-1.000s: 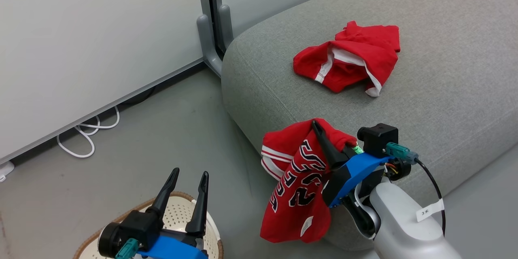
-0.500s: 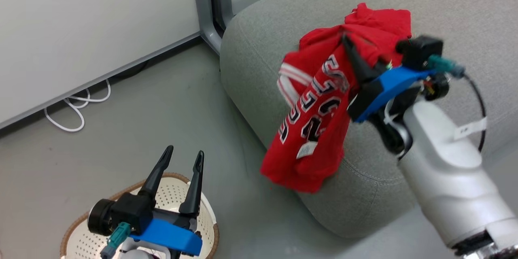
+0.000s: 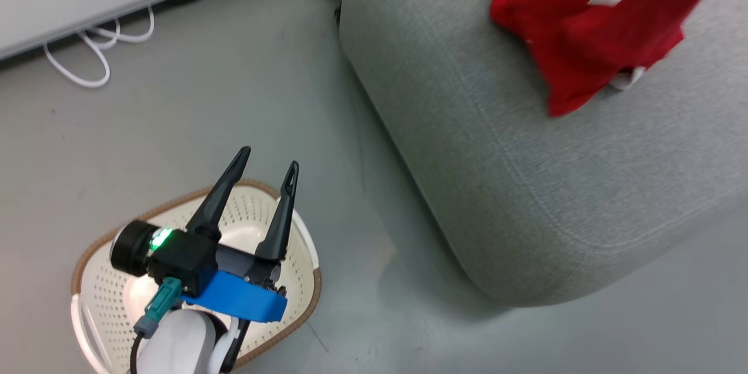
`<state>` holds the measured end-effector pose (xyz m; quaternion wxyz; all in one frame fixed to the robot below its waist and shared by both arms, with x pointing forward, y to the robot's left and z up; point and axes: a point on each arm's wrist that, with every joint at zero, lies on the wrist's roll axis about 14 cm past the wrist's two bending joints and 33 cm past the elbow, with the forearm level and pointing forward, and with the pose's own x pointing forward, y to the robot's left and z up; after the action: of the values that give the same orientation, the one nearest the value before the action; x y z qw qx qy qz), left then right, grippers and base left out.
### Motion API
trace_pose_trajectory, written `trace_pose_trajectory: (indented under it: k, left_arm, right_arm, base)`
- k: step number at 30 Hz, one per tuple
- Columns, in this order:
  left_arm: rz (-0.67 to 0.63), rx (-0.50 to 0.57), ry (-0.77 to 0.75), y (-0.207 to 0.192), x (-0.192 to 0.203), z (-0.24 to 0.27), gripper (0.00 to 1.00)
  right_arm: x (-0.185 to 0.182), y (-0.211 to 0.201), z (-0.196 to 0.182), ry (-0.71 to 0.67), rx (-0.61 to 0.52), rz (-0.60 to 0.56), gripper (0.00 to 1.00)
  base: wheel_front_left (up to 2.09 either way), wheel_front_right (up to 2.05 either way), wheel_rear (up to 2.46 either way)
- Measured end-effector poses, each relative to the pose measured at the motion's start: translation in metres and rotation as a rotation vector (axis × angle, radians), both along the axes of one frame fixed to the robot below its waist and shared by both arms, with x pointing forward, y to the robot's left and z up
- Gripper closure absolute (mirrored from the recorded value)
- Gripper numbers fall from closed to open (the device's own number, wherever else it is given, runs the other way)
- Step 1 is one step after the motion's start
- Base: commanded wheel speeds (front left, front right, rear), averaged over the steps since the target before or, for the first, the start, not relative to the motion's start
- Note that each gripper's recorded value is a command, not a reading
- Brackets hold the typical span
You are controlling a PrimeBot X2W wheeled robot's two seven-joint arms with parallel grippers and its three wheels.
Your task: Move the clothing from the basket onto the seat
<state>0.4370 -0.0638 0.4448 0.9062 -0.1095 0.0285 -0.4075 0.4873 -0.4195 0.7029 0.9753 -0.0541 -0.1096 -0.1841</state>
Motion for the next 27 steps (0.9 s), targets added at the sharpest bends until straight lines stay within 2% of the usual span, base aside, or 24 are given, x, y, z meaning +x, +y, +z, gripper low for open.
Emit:
trace_pose_trajectory:
  k: [2,5,8,12,18,22,27]
  left_arm:
    - [0.001,-0.001,0.004,0.002,0.005,-0.006,0.0]
    - [0.013,-0.005,0.003,0.007,0.015,-0.012,0.0]
    - [0.02,-0.014,-0.004,0.01,0.025,-0.017,0.0]
    - [0.028,-0.014,0.009,0.016,0.032,-0.031,0.0]
    - [0.058,0.011,0.032,0.032,0.039,-0.051,0.0]
    - [0.09,0.028,0.047,0.045,0.042,-0.06,0.0]
    - [0.105,0.035,0.053,0.051,0.042,-0.062,0.0]
  right_arm:
    - [0.005,-0.013,0.008,-0.025,-0.009,-0.033,1.0]
    - [0.012,-0.028,-0.004,-0.009,-0.013,-0.076,1.0]
    - [0.02,-0.041,-0.038,0.046,0.01,-0.113,1.0]
    - [0.022,-0.051,-0.11,0.161,0.038,-0.153,1.0]
    - [0.024,-0.044,-0.199,0.281,0.123,-0.172,1.0]
    - [0.027,-0.033,-0.234,0.329,0.158,-0.166,1.0]
    - [0.027,-0.029,-0.245,0.348,0.162,-0.163,1.0]
  base:
    - [0.0,0.0,0.0]
    - [0.0,0.0,0.0]
    - [0.0,0.0,0.0]
    - [0.0,0.0,0.0]
    - [0.0,0.0,0.0]
    - [0.0,0.0,0.0]
    - [0.0,0.0,0.0]
